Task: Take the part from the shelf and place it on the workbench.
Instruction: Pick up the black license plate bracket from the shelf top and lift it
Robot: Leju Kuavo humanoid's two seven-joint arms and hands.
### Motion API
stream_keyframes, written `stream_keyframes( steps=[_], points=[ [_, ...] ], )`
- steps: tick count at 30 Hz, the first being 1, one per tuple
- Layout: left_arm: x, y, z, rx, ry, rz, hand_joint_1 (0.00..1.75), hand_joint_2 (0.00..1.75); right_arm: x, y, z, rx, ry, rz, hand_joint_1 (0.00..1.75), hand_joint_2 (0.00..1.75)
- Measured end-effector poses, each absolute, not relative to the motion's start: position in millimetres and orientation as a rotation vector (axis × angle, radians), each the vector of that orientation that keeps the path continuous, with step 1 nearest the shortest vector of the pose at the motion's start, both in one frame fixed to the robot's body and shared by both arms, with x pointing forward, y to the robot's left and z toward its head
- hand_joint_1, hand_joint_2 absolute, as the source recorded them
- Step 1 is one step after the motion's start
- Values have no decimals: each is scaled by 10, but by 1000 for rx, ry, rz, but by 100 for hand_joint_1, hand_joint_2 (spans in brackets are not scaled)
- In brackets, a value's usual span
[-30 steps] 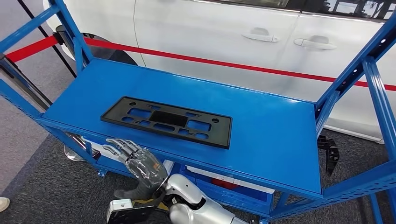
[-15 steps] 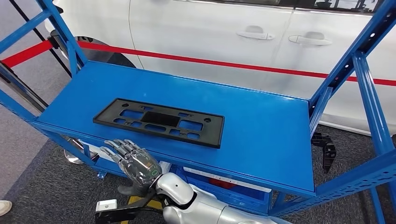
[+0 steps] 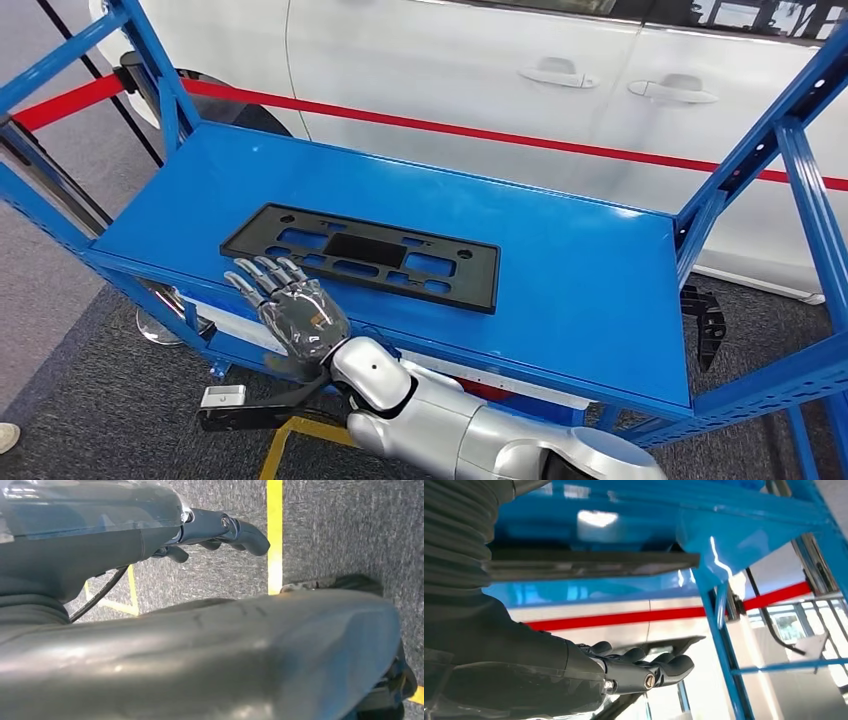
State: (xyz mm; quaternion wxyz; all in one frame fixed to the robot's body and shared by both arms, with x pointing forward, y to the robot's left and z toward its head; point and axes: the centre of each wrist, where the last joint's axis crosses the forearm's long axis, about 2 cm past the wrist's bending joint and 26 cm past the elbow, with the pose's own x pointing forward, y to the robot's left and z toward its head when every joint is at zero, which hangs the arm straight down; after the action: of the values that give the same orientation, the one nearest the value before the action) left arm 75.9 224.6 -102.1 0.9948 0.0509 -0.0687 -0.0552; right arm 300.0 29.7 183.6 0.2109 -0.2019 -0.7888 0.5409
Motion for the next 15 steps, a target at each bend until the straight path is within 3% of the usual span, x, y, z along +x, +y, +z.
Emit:
stream_keyframes(
  steps=[15],
  points=[
    [758,2215,-1017,96,-147,-110,0,0,3214,263,1996,-634,-2110,1590,0,175]
  ],
)
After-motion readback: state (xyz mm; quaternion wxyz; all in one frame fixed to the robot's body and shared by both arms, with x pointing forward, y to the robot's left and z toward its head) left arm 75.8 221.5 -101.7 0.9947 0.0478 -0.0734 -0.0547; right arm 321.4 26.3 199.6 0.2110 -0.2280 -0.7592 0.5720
